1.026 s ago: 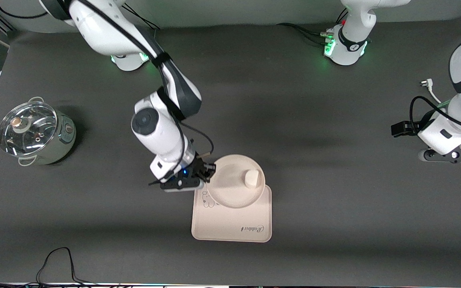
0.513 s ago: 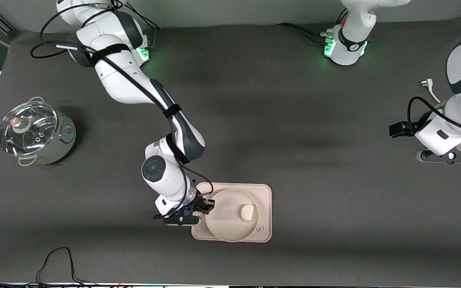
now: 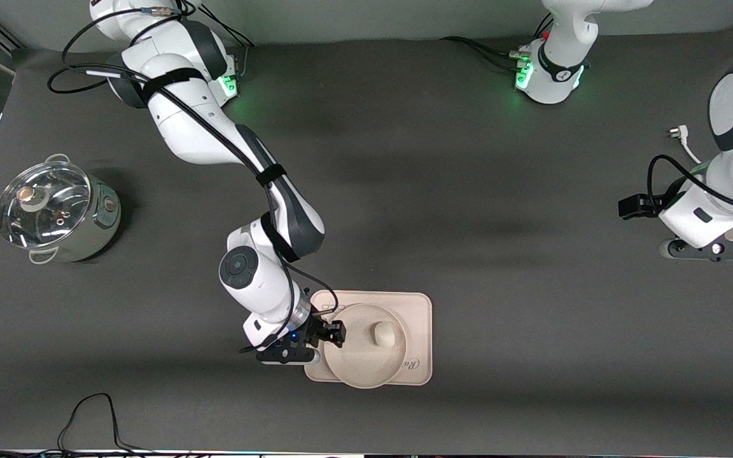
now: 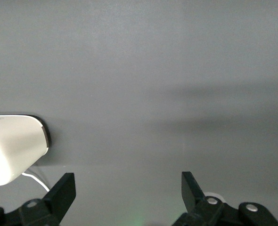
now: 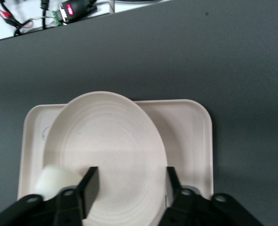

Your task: Place bun in plate and plate on tray

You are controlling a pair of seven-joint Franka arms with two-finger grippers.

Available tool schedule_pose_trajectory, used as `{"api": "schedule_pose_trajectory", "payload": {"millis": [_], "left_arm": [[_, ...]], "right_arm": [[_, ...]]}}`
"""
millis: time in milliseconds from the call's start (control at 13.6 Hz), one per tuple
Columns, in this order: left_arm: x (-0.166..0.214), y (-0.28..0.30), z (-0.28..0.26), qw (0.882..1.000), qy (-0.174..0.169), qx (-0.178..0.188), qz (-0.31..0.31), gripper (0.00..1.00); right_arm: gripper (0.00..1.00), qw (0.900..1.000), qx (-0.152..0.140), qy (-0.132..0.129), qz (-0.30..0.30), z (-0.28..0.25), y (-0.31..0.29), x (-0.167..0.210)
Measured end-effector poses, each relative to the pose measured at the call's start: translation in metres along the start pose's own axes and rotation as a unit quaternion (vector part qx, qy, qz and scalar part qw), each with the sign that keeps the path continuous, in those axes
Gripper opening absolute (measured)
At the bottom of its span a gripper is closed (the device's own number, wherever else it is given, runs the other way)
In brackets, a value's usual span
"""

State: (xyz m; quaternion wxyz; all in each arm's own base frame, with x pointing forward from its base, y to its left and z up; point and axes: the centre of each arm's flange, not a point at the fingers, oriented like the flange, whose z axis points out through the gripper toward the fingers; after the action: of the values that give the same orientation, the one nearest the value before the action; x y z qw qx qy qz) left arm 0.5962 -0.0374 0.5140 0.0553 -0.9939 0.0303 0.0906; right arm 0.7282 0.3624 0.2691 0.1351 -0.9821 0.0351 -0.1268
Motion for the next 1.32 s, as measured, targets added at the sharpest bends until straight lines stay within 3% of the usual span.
{"api": "schedule_pose_trajectory", "payload": {"millis": [220, 660, 880, 1173, 1319], "left_arm": [[0.000, 0.000, 0.000, 1.000, 0.000, 0.000, 0.000, 1.00], [0.001, -0.002, 0.000, 1.000, 0.001, 0.000, -0.001, 1.00], [0.001, -0.003, -0.007, 1.000, 0.008, 0.000, -0.002, 1.00], [0.003, -0.008, -0.021, 1.000, 0.028, 0.000, -0.008, 1.00], [0.000, -0.017, -0.030, 0.999, 0.037, -0.002, -0.015, 1.00]], "right_arm": [[1.00, 0.999, -0.005, -0.023, -0.024, -0.061, -0.006, 0.014], [1.00, 0.997, -0.027, -0.050, -0.051, -0.239, 0.050, 0.022], [1.00, 0.994, -0.042, -0.087, -0.046, -0.318, 0.099, 0.000], [1.00, 0.991, -0.052, -0.118, -0.037, -0.340, 0.135, -0.028], [1.00, 0.988, -0.072, -0.125, -0.049, -0.337, 0.150, -0.030]]}}
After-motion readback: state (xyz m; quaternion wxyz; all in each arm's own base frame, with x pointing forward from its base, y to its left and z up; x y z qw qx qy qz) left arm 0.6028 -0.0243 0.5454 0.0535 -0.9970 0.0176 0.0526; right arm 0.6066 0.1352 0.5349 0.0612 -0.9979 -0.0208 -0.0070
